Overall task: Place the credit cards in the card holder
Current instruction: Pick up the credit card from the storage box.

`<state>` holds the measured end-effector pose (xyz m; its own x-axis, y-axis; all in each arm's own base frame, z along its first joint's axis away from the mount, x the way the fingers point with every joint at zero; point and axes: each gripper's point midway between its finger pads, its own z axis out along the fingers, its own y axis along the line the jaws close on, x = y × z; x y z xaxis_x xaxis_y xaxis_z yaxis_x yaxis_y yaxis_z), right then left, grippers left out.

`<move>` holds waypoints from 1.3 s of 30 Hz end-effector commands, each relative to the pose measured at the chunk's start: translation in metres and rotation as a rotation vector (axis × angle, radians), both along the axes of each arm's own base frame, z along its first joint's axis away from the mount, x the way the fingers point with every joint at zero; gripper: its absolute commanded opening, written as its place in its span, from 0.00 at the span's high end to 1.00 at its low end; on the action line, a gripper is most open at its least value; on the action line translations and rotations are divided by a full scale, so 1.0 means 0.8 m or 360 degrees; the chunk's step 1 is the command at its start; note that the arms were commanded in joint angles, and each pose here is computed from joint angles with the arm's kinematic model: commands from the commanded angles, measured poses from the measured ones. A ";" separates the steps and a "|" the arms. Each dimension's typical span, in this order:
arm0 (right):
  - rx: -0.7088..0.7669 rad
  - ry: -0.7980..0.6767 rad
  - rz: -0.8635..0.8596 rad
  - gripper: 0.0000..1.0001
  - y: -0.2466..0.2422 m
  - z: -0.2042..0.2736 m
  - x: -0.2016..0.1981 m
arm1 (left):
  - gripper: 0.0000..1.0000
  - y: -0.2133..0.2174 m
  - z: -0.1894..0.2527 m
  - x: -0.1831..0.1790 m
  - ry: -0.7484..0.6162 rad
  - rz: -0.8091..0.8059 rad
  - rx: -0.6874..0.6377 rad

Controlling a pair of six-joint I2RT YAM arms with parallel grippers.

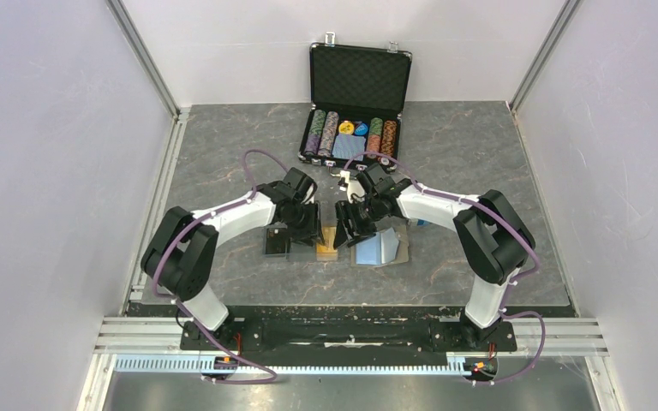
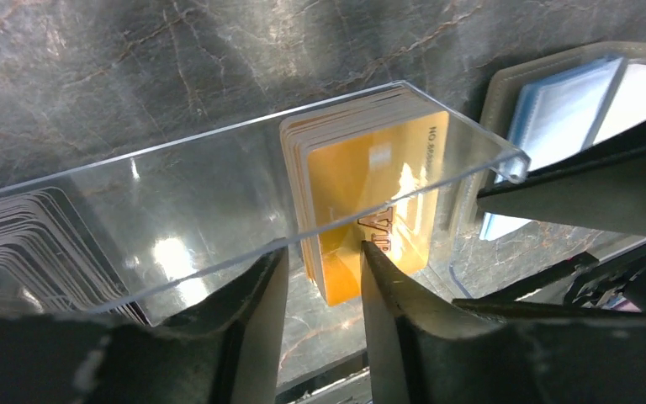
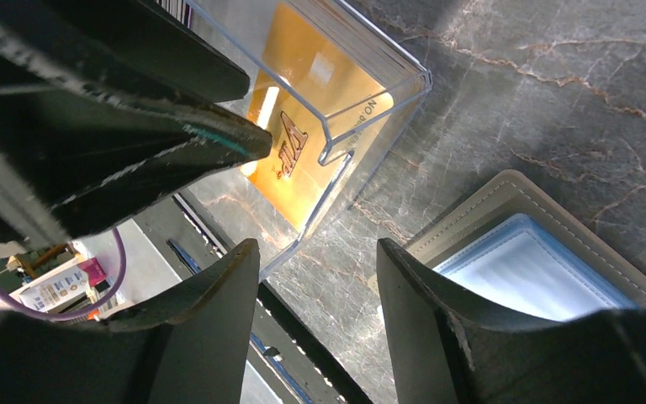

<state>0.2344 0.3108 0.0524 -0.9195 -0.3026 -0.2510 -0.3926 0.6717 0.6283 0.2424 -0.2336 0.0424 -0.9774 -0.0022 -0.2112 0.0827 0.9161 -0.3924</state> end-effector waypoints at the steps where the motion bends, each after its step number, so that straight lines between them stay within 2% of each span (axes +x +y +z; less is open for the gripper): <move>1: 0.0036 -0.0022 0.0013 0.44 0.002 0.003 0.002 | 0.61 -0.011 -0.003 0.005 0.0020 0.0022 -0.0043; 7: 0.0032 -0.0020 0.0016 0.44 0.002 0.001 0.002 | 0.95 -0.011 0.001 0.004 0.0009 -0.0009 -0.0028; 8: 0.0030 -0.0018 0.0015 0.44 0.002 0.001 0.001 | 0.98 -0.009 0.003 0.004 0.0002 -0.0010 -0.0013; 16: 0.0023 -0.0014 0.0011 0.44 0.000 -0.001 0.001 | 0.97 0.003 0.023 0.007 -0.0069 -0.0077 0.0196; 21: 0.0018 -0.0013 0.0013 0.45 -0.001 -0.003 0.001 | 0.90 -0.003 0.028 0.007 -0.0089 -0.0105 0.0208; 27: 0.0015 -0.0014 0.0017 0.45 -0.002 -0.004 -0.001 | 0.88 -0.012 0.019 0.003 -0.0062 -0.0161 0.0229; 29: 0.0013 -0.0011 0.0017 0.45 -0.002 -0.005 -0.001 | 0.83 -0.014 0.018 0.003 -0.0054 -0.0184 0.0254; 36: 0.0013 -0.0013 0.0013 0.46 -0.003 -0.005 0.000 | 0.83 -0.017 0.015 0.002 -0.0063 -0.0265 0.0341; 39: 0.0009 -0.0013 0.0014 0.47 -0.003 -0.005 -0.001 | 0.86 -0.021 0.019 0.003 -0.0076 -0.0273 0.0330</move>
<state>0.2340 0.3121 0.0516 -0.9171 -0.3033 -0.2586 -0.3980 0.6600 0.6372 0.2384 -0.2365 0.0448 -0.9687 0.1581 -0.1915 0.1918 0.9662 -0.1724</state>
